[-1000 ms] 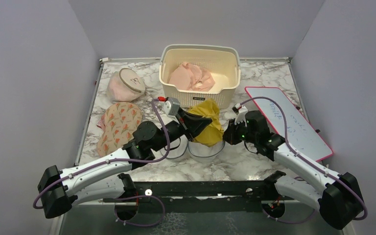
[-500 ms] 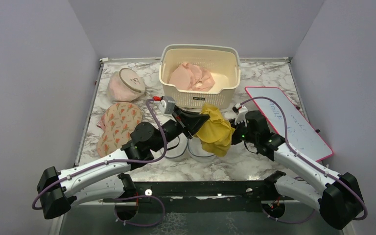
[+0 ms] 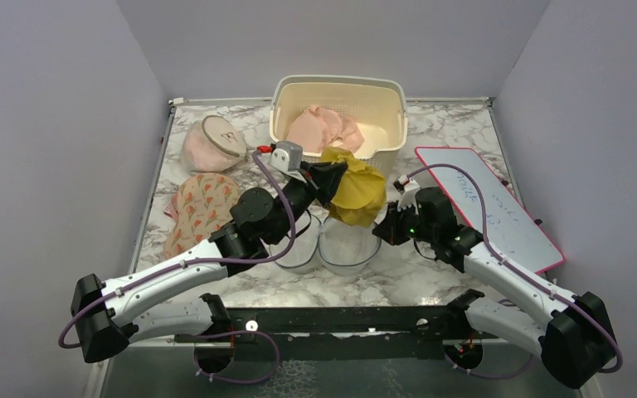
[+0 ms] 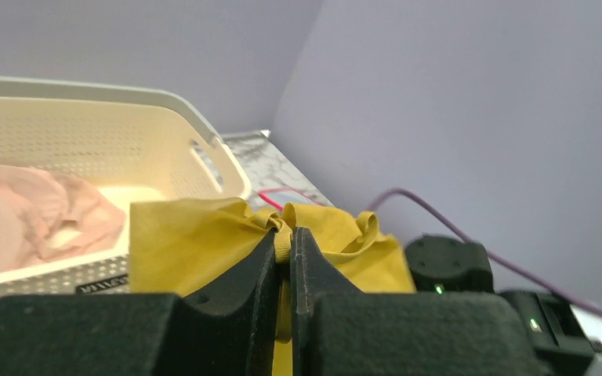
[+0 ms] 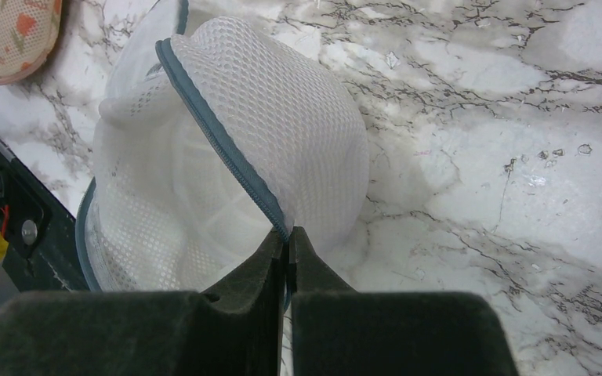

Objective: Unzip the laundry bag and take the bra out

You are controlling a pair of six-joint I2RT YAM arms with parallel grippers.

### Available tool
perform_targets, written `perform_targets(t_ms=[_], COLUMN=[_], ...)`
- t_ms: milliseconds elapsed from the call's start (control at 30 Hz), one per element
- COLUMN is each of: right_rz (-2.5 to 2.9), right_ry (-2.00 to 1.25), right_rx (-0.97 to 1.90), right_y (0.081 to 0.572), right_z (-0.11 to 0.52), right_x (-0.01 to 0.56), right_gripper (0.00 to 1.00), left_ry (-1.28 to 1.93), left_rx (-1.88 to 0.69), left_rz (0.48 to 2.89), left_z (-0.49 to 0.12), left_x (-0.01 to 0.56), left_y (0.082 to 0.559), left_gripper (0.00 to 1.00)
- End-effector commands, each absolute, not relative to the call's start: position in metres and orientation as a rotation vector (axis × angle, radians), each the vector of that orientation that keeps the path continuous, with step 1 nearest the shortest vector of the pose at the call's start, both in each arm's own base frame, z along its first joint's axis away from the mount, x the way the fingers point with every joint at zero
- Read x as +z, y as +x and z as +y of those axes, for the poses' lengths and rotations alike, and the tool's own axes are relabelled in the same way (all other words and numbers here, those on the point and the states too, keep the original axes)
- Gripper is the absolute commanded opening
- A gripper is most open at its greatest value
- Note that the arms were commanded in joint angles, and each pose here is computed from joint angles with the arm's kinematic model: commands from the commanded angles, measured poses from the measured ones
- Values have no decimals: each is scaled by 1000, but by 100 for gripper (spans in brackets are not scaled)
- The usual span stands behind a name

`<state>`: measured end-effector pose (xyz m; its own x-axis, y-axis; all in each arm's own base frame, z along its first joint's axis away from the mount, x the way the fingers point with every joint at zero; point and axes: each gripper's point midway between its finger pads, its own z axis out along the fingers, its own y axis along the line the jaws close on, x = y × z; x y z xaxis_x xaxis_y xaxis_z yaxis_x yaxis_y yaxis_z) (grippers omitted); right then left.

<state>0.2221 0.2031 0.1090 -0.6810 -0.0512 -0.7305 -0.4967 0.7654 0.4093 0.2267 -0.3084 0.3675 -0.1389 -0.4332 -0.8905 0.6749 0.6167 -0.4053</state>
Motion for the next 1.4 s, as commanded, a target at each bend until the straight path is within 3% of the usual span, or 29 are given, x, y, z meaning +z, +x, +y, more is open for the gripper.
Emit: perform_targets(t_ms=[0,700,733,833,967,1000,1133,1367], right_rz=[2183,2187,2187,2186,2174,2171,2163,2166], right_ry=[-434,-440,-441,-440,-444,-444,-452,-466], right_rx=[809,811,812,813,821,824,833,844], right_y=[221,221,221,221,219,219,218,217], right_z=[207,208,209,208,209,209,210,212], right_x=[118,117,117,118,121,121,122,121], right_gripper=[1,1,1,1,1,1,1,1], left_ry=[31,-224,-231,-222,-188,-175,-176,-79], left_rx=[-742,-616,-601,-555,-614,-651,-720,-616], left_rz=[1397,1386,1382,1458,1570,1605,1742,1892], left_z=[-280,-302,-303,-316,-327,-328,-315,-256], left_x=[390,437,439,415,386,377,331,259], left_y=[265,416,427,461,483,484,467,387], left_gripper=[0,0,3,26,78,83,89,90])
